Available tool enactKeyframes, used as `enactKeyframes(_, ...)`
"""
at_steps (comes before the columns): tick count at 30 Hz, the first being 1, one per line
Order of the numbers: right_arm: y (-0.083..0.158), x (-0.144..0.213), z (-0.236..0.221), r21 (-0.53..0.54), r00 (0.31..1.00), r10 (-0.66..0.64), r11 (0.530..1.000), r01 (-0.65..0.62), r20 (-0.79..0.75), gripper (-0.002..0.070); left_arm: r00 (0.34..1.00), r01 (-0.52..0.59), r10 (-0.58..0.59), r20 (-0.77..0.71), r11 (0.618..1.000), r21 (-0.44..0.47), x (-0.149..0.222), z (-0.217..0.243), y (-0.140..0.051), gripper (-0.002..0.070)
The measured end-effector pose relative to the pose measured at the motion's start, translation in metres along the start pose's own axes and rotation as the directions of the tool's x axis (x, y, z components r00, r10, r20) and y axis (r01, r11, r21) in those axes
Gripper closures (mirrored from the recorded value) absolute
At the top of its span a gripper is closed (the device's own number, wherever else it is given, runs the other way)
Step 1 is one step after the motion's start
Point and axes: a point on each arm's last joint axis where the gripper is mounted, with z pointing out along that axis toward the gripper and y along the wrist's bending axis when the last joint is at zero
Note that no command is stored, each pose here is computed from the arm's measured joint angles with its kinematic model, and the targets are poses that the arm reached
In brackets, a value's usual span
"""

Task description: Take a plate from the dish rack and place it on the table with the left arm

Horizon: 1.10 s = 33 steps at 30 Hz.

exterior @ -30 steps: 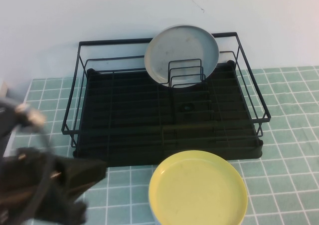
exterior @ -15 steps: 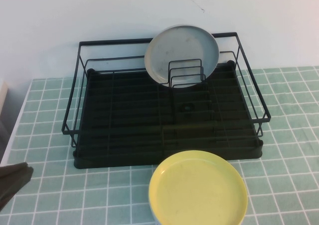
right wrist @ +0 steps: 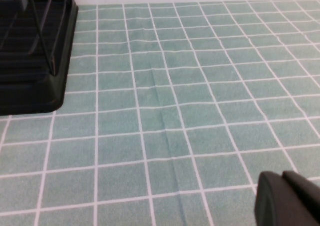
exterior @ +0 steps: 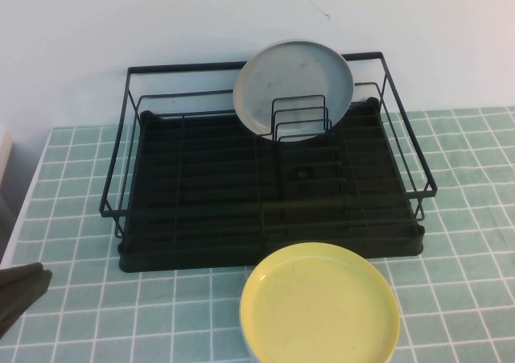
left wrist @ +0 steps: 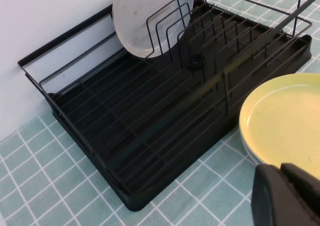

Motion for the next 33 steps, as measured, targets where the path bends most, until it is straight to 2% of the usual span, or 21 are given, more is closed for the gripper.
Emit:
enactKeyframes(6,0.0,0.0,0.0,0.0,1.0,0.0,1.0,0.0,0.0,0.0678,1.0,-0.001,0.001,-0.004,1.0,0.0,0.001,0.001,0.0,0.0677)
enactKeyframes(14,0.0,0.0,0.0,0.0,1.0,0.0,1.0,0.0,0.0,0.0678,0.999,-0.002,0.003,-0.035,1.0,0.002,0.026,0.003,-0.005,0.0677)
enactKeyframes(16,0.0,0.0,0.0,0.0,1.0,0.0,1.0,0.0,0.0,0.0678,1.0,-0.02,0.02,-0.006,0.999,-0.03,0.037,0.001,-0.006,0.0677)
enactKeyframes(19,0.0,0.0,0.0,0.0,1.0,0.0,1.0,0.0,0.0,0.0678,0.995,-0.068,0.077,0.065,0.989,-0.133,0.052,-0.002,-0.003,0.0677)
enactKeyframes(25,0.0,0.0,0.0,0.0,1.0,0.0,1.0,0.0,0.0,0.0678,0.965,-0.051,0.136,0.224,0.936,-0.347,0.087,-0.002,-0.002,0.0677)
enactKeyframes(27,0.0,0.0,0.0,0.0,1.0,0.0,1.0,0.0,0.0,0.0678,0.964,-0.004,0.106,0.244,0.923,-0.385,0.103,0.003,-0.003,0.0677)
enactKeyframes(33,0.0,0.0,0.0,0.0,1.0,0.0,1.0,0.0,0.0,0.0678,0.966,0.216,-0.135,0.222,0.892,-0.397,0.154,0.027,-0.005,0.0677)
